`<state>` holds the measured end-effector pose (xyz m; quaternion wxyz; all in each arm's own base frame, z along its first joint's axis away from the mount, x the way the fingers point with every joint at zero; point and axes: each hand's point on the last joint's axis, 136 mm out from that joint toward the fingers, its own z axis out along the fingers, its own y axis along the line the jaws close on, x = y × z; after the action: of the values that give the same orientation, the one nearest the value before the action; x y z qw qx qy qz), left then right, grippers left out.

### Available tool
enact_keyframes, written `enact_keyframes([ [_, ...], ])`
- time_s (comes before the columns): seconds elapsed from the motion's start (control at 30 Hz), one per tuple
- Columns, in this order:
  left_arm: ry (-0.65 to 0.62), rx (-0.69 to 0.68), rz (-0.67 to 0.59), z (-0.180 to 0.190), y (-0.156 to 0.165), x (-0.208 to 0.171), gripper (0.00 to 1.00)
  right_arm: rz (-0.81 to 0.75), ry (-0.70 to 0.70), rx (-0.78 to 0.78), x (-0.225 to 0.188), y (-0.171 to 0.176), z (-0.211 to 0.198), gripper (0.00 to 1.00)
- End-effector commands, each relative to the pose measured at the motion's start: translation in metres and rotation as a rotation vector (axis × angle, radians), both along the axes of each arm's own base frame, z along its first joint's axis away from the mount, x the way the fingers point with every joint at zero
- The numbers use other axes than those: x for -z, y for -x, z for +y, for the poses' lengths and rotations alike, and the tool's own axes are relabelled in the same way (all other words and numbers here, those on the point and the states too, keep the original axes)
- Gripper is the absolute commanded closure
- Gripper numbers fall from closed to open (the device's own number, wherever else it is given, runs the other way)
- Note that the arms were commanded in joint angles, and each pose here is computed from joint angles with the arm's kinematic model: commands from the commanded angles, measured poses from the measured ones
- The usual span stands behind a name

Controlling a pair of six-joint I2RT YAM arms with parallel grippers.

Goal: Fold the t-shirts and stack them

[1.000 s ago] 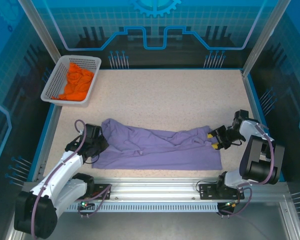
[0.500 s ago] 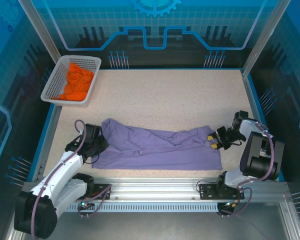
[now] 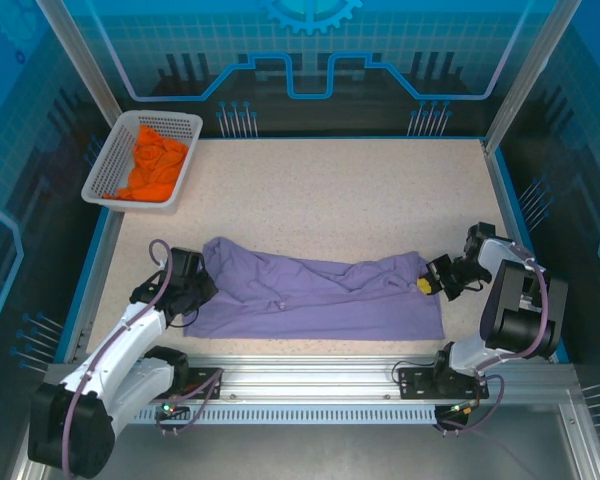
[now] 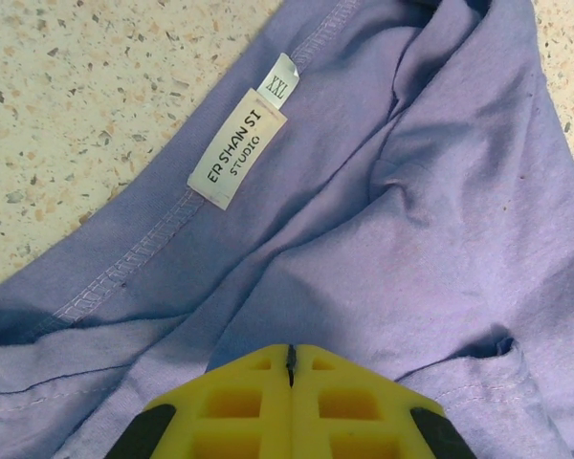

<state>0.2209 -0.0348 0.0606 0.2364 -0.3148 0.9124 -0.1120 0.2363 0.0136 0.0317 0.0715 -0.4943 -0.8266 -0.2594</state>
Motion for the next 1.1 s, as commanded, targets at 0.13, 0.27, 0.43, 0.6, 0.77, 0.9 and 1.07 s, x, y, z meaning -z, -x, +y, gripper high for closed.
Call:
enact_keyframes([
  [0.13,0.014,0.042,-0.134,-0.007,-0.029,-0.046,1.0,-0.195,0.056,-0.04,-0.049,-0.044,-0.003,1.0],
  [0.27,-0.004,0.066,-0.259,-0.011,-0.067,-0.094,1.0,-0.368,0.115,-0.048,-0.09,-0.088,-0.006,1.0],
  [0.43,-0.03,0.13,-0.398,-0.024,-0.127,-0.153,1.0,-0.517,0.157,-0.018,-0.128,-0.148,-0.014,1.0],
  [0.6,-0.079,0.204,-0.481,-0.036,-0.189,-0.187,1.0,-0.562,0.174,-0.029,-0.137,-0.2,-0.022,1.0],
  [0.77,-0.09,0.276,-0.506,-0.044,-0.246,-0.195,1.0,-0.56,0.196,-0.029,-0.126,-0.235,-0.036,1.0],
  [0.9,-0.034,0.315,-0.465,-0.05,-0.284,-0.18,1.0,-0.505,0.184,-0.009,-0.103,-0.249,-0.048,1.0],
  [1.07,0.008,0.367,-0.376,-0.06,-0.311,-0.146,1.0,-0.465,0.194,0.007,-0.086,-0.25,-0.061,1.0],
])
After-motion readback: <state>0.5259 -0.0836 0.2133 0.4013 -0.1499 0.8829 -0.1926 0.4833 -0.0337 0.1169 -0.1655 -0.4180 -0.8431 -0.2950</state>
